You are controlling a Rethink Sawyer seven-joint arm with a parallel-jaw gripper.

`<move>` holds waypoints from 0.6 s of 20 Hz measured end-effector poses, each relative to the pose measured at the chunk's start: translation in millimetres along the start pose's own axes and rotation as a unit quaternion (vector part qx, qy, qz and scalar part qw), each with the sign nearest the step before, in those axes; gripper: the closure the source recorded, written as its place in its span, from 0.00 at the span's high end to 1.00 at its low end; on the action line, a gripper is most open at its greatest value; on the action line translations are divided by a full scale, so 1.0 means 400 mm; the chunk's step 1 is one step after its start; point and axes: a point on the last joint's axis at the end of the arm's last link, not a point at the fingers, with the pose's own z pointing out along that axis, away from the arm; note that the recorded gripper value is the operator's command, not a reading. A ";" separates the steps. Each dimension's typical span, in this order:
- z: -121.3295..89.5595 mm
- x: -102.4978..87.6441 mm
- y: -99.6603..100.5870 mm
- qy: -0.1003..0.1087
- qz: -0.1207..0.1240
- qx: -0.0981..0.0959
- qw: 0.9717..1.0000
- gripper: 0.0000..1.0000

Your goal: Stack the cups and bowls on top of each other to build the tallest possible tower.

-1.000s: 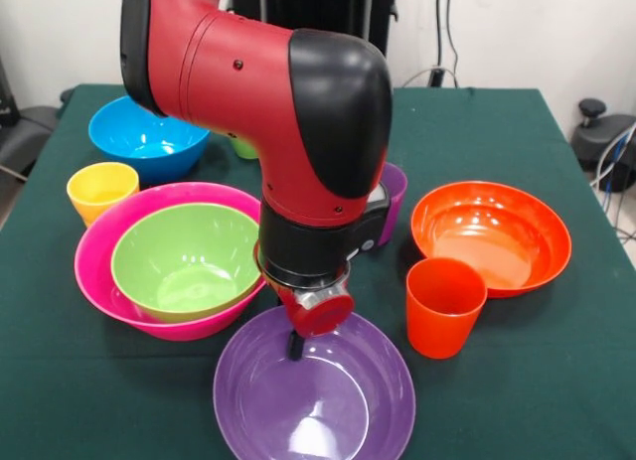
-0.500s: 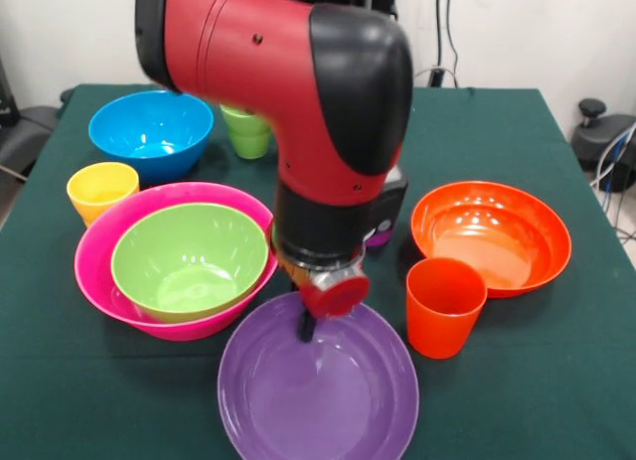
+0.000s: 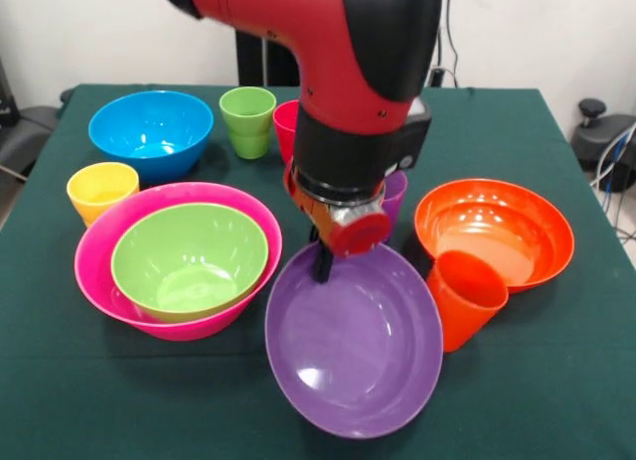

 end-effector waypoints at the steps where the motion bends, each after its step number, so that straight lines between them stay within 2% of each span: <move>1: -0.006 0.003 -0.005 0.001 0.001 0.001 1.000 0.00; 7: -0.053 0.010 -0.031 0.005 0.008 0.003 1.000 0.00; 12: -0.116 0.009 -0.042 0.018 0.014 0.008 1.000 0.00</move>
